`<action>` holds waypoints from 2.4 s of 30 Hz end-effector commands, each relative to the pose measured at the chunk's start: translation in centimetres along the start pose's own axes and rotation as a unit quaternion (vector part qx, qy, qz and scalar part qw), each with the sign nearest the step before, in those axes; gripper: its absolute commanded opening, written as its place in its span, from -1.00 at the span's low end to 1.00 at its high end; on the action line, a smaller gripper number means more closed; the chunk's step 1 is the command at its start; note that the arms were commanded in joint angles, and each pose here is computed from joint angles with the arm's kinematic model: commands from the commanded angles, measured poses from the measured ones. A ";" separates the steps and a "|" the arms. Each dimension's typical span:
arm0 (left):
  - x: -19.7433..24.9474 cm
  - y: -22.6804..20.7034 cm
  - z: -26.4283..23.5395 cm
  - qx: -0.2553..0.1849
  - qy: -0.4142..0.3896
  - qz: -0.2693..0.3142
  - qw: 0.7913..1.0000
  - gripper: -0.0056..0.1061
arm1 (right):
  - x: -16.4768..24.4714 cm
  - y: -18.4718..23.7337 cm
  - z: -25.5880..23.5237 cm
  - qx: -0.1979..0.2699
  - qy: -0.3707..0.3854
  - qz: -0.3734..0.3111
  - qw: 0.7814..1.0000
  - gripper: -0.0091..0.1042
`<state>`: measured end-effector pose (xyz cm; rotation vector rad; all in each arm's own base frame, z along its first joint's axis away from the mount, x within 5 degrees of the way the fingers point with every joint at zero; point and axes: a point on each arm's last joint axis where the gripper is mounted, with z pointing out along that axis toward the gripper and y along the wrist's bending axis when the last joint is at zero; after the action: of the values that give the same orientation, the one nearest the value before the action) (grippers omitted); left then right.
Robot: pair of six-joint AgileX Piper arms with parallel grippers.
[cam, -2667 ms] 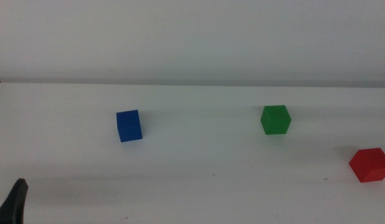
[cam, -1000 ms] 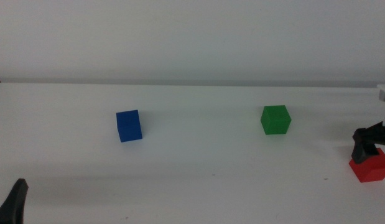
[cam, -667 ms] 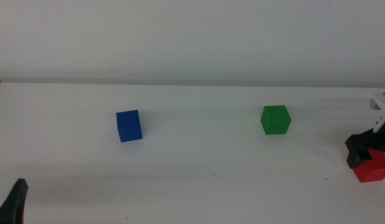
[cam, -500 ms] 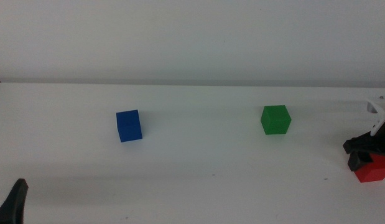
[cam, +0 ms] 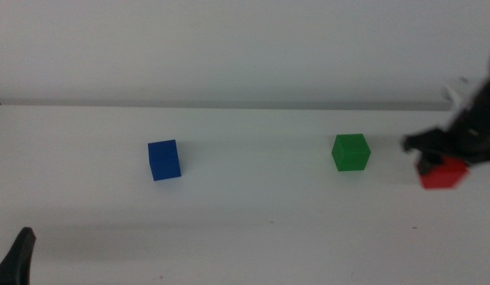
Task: Stack red cubes first, then green, then blue cubes in a specific spot.
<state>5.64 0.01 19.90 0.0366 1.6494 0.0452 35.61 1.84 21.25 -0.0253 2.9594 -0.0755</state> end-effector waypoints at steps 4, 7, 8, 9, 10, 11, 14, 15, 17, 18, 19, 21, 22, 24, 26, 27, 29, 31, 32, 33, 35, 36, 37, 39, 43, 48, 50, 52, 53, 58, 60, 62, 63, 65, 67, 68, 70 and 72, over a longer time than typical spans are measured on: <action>1.0 0.0 -0.1 -0.002 -0.008 -0.003 1.000 0.78 | -0.6 11.2 -1.3 -0.016 0.005 -0.035 0.999 -0.66; 1.0 0.0 -0.1 -0.002 -0.008 -0.003 1.000 0.78 | 0.0 17.2 0.3 -0.026 0.028 -0.073 0.997 -0.66; 1.0 0.0 -0.1 -0.002 -0.008 -0.003 1.000 0.78 | 0.1 18.9 0.7 -0.025 0.034 -0.081 0.996 -0.66; 1.0 0.0 -0.1 -0.002 -0.008 -0.003 1.000 0.78 | 0.0 20.3 0.9 -0.025 0.037 -0.084 0.995 -0.66; 1.0 0.0 -0.1 -0.002 -0.008 -0.003 1.000 0.78 | -0.1 21.5 0.9 -0.027 0.035 -0.085 0.995 -0.66; 1.0 0.0 -0.1 -0.002 -0.008 -0.003 1.000 0.78 | -0.1 22.6 1.0 -0.028 0.036 -0.085 0.995 -0.66; 1.0 0.0 -0.1 -0.002 -0.008 -0.003 1.000 0.78 | -0.2 24.7 1.6 -0.025 0.040 -0.086 0.995 -0.66; 1.0 0.0 -0.1 -0.002 -0.008 -0.003 1.000 0.78 | -0.1 25.2 2.0 -0.023 0.043 -0.085 0.995 -0.66; 1.0 0.0 -0.1 -0.002 -0.008 -0.003 1.000 0.78 | 0.2 25.7 2.7 -0.020 0.052 -0.081 0.995 -0.66; 1.0 0.0 -0.1 -0.002 -0.008 -0.003 1.000 0.78 | 0.2 25.7 3.0 -0.021 0.057 -0.080 0.995 -0.66; 1.0 0.0 -0.1 -0.002 -0.008 -0.003 1.000 0.78 | 0.3 25.8 3.2 -0.022 0.061 -0.078 0.995 -0.66; 1.0 0.0 -0.1 -0.002 -0.008 -0.003 1.000 0.78 | 0.3 25.8 3.4 -0.019 0.060 -0.074 0.995 -0.66; 1.0 0.0 -0.1 -0.002 -0.008 -0.003 1.000 0.78 | 0.2 25.8 3.4 -0.017 0.056 -0.071 0.996 -0.66; 1.0 0.0 -0.1 -0.002 -0.008 -0.003 1.000 0.78 | 0.1 25.7 3.4 -0.013 0.050 -0.067 0.996 -0.66; 1.0 0.0 -0.1 -0.002 -0.008 -0.003 1.000 0.78 | 0.1 25.7 3.5 -0.012 0.050 -0.066 0.996 -0.66; 1.0 0.0 -0.1 -0.002 -0.008 -0.003 1.000 0.78 | 0.1 25.7 3.7 -0.011 0.051 -0.067 0.996 -0.66; 1.0 0.0 -0.1 -0.002 -0.008 -0.003 1.000 0.78 | 0.1 25.9 4.3 -0.011 0.052 -0.067 0.996 -0.66; 1.0 0.0 -0.1 -0.002 -0.008 -0.003 1.000 0.78 | 0.1 26.0 4.9 -0.013 0.055 -0.066 0.996 -0.66; 1.0 0.0 -0.1 -0.002 -0.008 -0.003 1.000 0.78 | 0.1 26.1 5.0 -0.014 0.055 -0.066 0.996 -0.66; 1.0 0.0 -0.1 -0.002 -0.008 -0.003 1.000 0.78 | 0.1 26.1 5.2 -0.015 0.056 -0.065 0.996 -0.66; 1.0 0.0 -0.1 -0.002 -0.008 -0.003 1.000 0.78 | 0.2 26.1 5.4 -0.014 0.057 -0.063 0.996 -0.62; 1.0 0.0 -0.1 -0.002 -0.008 -0.003 1.000 0.78 | 0.2 26.1 5.4 -0.014 0.057 -0.062 0.996 -0.60; 1.0 0.0 -0.1 -0.002 -0.008 -0.003 1.000 0.78 | 0.2 26.2 5.5 -0.013 0.057 -0.060 0.996 -0.56; 1.0 0.0 -0.1 -0.002 -0.008 -0.003 1.000 0.78 | 0.2 26.2 5.5 -0.016 0.059 -0.058 0.996 -0.48; 1.0 0.0 -0.1 -0.002 -0.008 -0.003 1.000 0.78 | 0.2 26.4 5.4 -0.026 0.060 -0.053 0.996 0.07; 1.0 0.0 -0.1 -0.002 -0.008 -0.003 1.000 0.78 | -0.3 26.9 3.6 -0.053 0.063 -0.062 0.995 0.81; 1.0 0.0 -0.1 -0.002 -0.008 -0.003 1.000 0.78 | -0.7 26.9 1.9 -0.057 0.055 -0.068 0.994 0.81; 1.0 0.0 -0.1 -0.002 -0.008 -0.003 1.000 0.78 | -1.6 26.2 -0.9 -0.061 0.036 -0.081 0.994 0.81; 1.0 0.0 -0.1 -0.002 -0.008 -0.003 1.000 0.78 | -2.2 25.4 -2.1 -0.057 0.027 -0.085 0.994 0.81; 1.0 0.0 -0.1 -0.002 -0.008 -0.003 1.000 0.78 | -6.0 18.5 -8.0 -0.050 -0.061 -0.088 0.993 0.81; 1.0 0.0 -0.1 -0.002 -0.008 -0.003 1.000 0.78 | -7.1 15.0 -8.2 -0.045 -0.061 -0.068 0.995 0.81; 1.0 0.0 -0.1 -0.002 -0.008 -0.003 1.000 0.78 | -7.5 10.8 -7.5 -0.039 -0.042 -0.030 0.998 0.81; 1.0 0.0 -0.1 -0.002 -0.008 -0.003 1.000 0.78 | -7.3 8.8 -7.0 -0.031 -0.028 -0.009 0.999 0.81; 1.0 0.0 -0.1 -0.002 -0.008 -0.003 1.000 0.78 | -6.7 5.9 -5.6 -0.016 -0.002 0.021 1.000 0.81; 1.0 0.0 -0.1 -0.002 -0.008 -0.003 1.000 0.78 | -6.4 4.2 -4.0 -0.009 0.018 0.037 0.999 0.81; 1.0 0.0 -0.1 -0.002 -0.008 -0.003 1.000 0.78 | -6.5 4.0 -3.3 -0.007 0.021 0.040 0.999 0.80; 1.0 0.0 -0.1 -0.002 -0.008 -0.003 1.000 0.78 | -6.8 4.0 -1.9 0.001 0.021 0.036 0.999 0.80; 1.0 0.0 -0.1 -0.002 -0.008 -0.003 1.000 0.78 | -7.2 4.8 -1.0 0.001 0.017 0.027 0.999 0.80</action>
<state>5.64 0.01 19.90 0.0366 1.6494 0.0452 42.32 6.30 24.00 0.0923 2.9771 -0.0592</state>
